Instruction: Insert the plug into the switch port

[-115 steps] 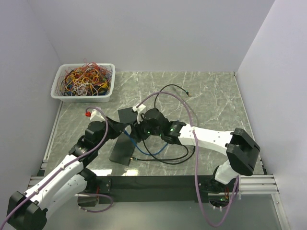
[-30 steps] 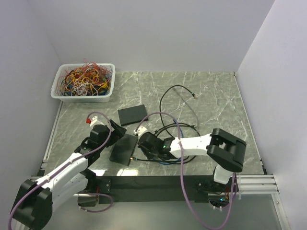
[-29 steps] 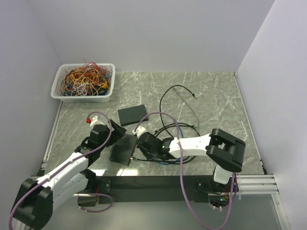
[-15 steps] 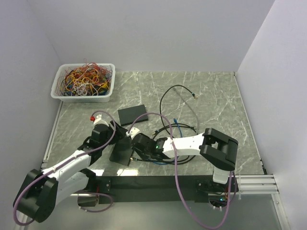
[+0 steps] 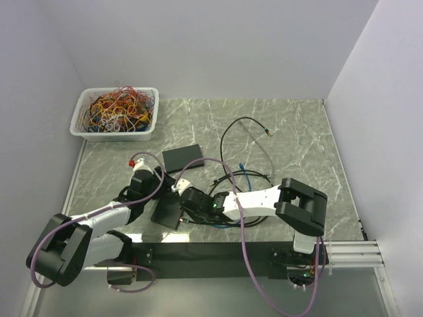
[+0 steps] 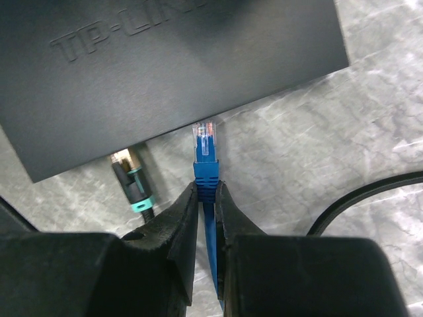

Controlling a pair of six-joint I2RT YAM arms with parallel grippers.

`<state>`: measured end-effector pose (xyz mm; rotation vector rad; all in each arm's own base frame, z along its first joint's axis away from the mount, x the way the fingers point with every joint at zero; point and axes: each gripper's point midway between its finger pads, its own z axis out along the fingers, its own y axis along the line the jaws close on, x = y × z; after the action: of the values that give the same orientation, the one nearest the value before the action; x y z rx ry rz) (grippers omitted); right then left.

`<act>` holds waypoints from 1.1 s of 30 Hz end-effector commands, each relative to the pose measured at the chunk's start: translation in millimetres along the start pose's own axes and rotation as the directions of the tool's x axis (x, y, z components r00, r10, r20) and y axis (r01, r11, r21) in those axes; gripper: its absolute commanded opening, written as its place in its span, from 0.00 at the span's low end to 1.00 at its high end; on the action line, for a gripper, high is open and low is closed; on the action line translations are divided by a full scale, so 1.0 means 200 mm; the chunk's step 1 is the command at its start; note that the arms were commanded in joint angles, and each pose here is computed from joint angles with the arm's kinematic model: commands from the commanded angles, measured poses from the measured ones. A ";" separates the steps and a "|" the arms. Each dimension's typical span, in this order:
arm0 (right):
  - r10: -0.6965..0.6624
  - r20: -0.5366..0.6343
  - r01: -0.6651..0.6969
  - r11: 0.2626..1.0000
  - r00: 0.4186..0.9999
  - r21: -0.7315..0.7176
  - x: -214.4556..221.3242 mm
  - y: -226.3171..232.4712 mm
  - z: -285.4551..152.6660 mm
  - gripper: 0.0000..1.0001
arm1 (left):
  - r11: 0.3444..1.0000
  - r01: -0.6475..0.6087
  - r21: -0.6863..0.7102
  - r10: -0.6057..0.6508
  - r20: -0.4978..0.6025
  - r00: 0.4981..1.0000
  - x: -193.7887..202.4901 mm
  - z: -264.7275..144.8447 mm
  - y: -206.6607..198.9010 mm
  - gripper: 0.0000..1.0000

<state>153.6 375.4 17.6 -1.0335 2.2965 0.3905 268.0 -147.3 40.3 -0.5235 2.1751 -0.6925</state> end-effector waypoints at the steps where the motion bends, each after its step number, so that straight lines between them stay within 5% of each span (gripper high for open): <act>1: -0.006 0.046 0.006 1.000 0.999 -0.015 -0.09 0.06 -0.01 0.00 | 0.998 0.009 0.058 -0.009 -0.008 1.000 0.01 0.00 -0.05 0.68; 33: -0.037 0.088 0.039 0.999 0.995 -0.017 -0.25 0.16 -0.07 0.00 | 0.998 0.011 0.059 -0.010 -0.019 1.000 0.04 -0.01 -0.04 0.65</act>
<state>150.5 378.3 21.1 -1.0880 2.3069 0.2881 266.2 -147.7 39.2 -0.5261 2.1670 -0.7078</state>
